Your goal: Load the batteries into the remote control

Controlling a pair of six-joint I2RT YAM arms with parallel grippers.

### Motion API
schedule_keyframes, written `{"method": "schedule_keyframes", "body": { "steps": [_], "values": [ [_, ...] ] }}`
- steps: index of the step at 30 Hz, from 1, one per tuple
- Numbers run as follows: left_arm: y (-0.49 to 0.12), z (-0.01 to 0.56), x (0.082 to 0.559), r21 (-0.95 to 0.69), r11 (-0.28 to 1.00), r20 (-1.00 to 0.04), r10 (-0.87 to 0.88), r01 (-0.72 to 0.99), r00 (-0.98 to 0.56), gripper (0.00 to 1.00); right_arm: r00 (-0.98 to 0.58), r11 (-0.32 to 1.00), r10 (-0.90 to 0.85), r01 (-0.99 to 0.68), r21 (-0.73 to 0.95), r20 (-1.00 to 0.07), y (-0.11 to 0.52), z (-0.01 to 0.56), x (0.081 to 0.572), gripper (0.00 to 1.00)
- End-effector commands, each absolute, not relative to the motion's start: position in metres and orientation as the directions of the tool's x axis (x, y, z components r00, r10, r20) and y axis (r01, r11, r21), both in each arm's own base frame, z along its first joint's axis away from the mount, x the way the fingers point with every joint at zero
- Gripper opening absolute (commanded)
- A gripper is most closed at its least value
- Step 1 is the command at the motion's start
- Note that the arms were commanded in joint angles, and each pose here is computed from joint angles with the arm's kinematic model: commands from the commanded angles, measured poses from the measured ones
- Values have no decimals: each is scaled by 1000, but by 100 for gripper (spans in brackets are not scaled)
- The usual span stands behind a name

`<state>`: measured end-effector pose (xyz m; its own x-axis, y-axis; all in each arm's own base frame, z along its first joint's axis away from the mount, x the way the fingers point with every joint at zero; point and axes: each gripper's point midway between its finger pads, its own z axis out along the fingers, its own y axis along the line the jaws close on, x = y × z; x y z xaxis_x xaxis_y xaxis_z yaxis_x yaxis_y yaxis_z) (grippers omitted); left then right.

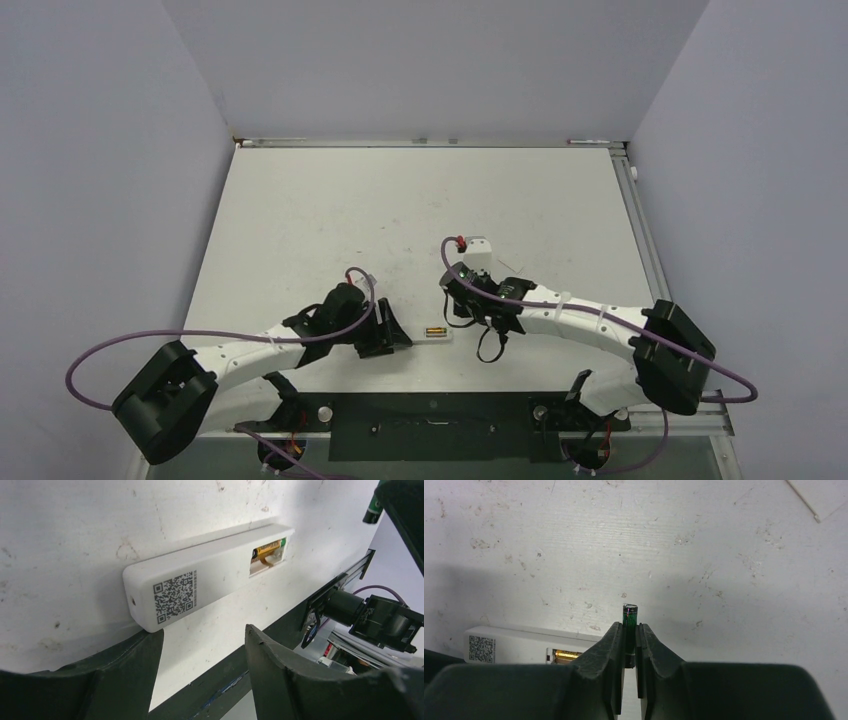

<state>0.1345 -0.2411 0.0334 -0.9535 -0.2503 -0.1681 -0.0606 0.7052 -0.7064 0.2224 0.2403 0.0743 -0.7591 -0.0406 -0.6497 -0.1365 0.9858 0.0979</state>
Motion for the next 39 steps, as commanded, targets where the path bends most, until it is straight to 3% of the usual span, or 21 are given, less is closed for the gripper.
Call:
{"method": "schedule_keyframes", "body": {
  "steps": [1,21,39],
  "values": [
    [-247,40,156,-685,728,-244,-259,-23,-935,58,-744,981,-10,-136,137,-668,233,86,216,9],
    [-280,23,199,-607,794,-268,-199,5,-943,54,-733,939,15,-223,261,-680,226,108,184,9],
    [-335,9,199,-589,800,-234,-37,112,-971,51,-721,897,-53,-339,285,-691,235,123,165,9]
  ]
}}
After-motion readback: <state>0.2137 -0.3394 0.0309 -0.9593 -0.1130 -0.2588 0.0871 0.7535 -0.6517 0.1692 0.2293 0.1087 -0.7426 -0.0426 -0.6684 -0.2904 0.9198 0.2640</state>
